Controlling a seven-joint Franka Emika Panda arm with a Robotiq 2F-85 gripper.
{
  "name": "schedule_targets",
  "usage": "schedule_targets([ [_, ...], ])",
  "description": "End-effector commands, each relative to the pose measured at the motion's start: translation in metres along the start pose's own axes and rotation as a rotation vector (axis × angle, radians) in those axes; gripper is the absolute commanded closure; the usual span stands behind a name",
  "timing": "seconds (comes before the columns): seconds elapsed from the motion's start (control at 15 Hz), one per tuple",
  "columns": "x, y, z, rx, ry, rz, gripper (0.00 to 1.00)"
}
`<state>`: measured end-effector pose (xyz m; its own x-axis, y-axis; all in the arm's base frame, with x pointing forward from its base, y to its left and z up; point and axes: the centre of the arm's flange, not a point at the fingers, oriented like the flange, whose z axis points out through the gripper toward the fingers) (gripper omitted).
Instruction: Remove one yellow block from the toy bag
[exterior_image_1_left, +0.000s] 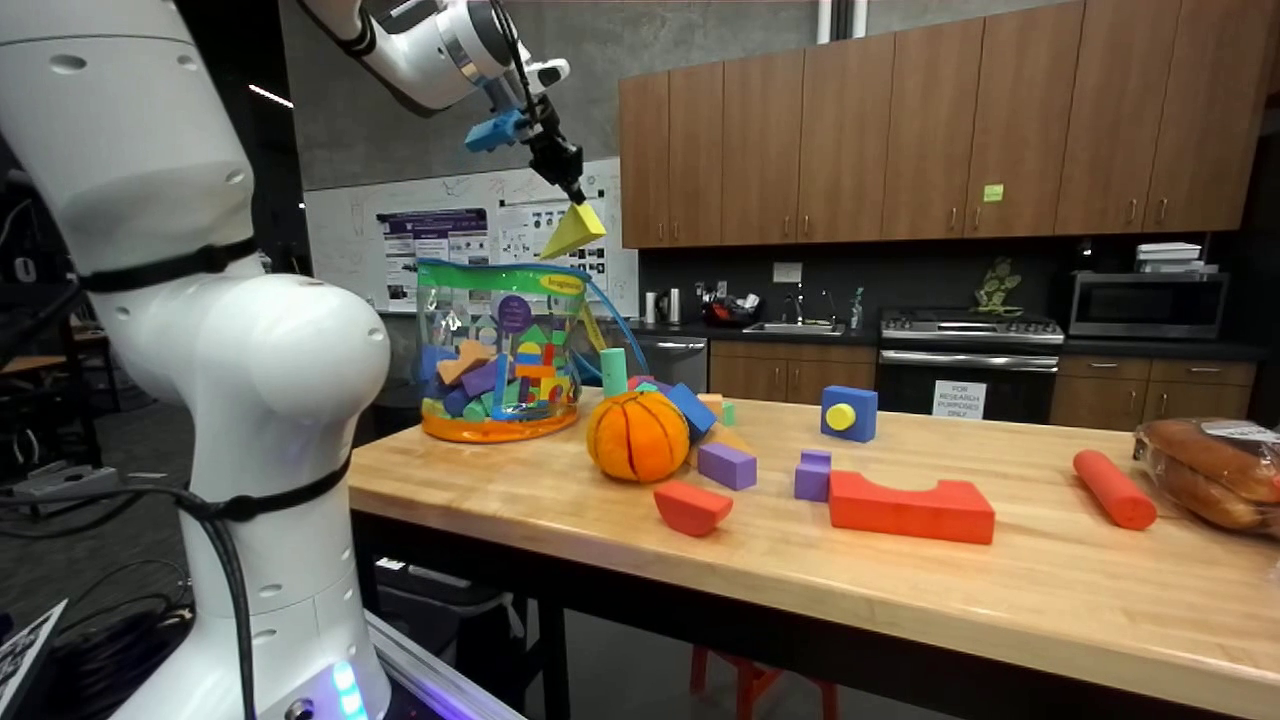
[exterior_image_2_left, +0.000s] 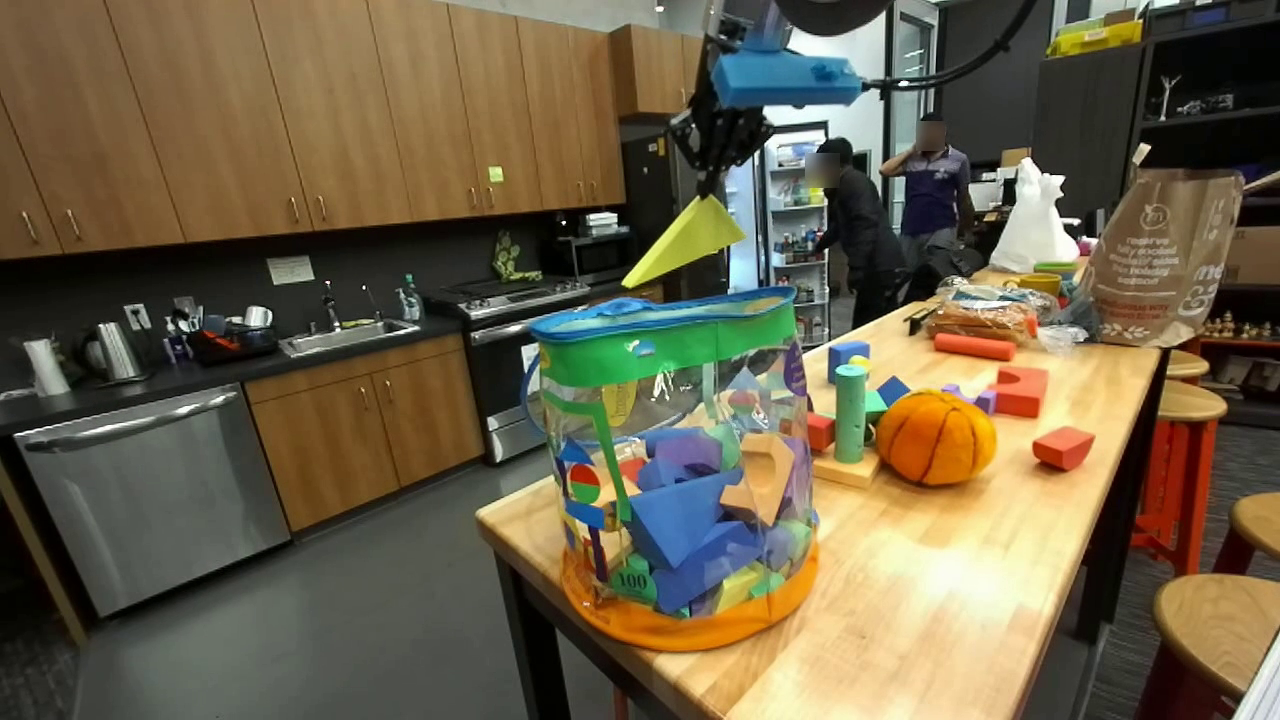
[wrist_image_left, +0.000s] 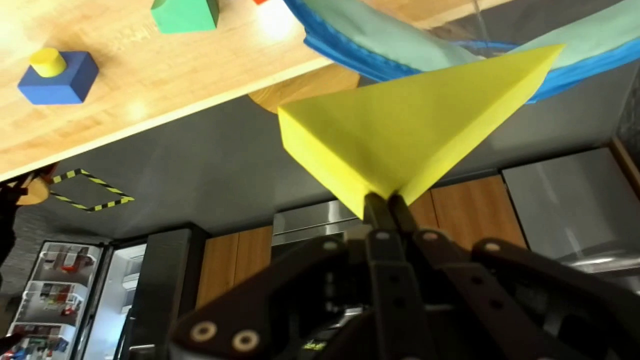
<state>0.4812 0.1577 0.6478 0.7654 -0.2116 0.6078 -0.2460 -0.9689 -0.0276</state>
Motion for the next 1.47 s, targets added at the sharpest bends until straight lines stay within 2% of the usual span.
schedule_targets([
  [0.0, -0.009, 0.023, -0.004, -0.017, 0.057, 0.065, 0.99],
  [0.27, -0.015, 0.060, 0.005, -0.021, 0.086, 0.168, 0.99],
  [0.8, -0.034, 0.168, 0.040, -0.028, 0.129, 0.387, 0.99],
  [1.13, -0.063, 0.238, 0.080, 0.009, 0.083, 0.547, 0.99],
  [1.4, -0.089, 0.291, 0.113, 0.043, 0.027, 0.631, 0.99],
])
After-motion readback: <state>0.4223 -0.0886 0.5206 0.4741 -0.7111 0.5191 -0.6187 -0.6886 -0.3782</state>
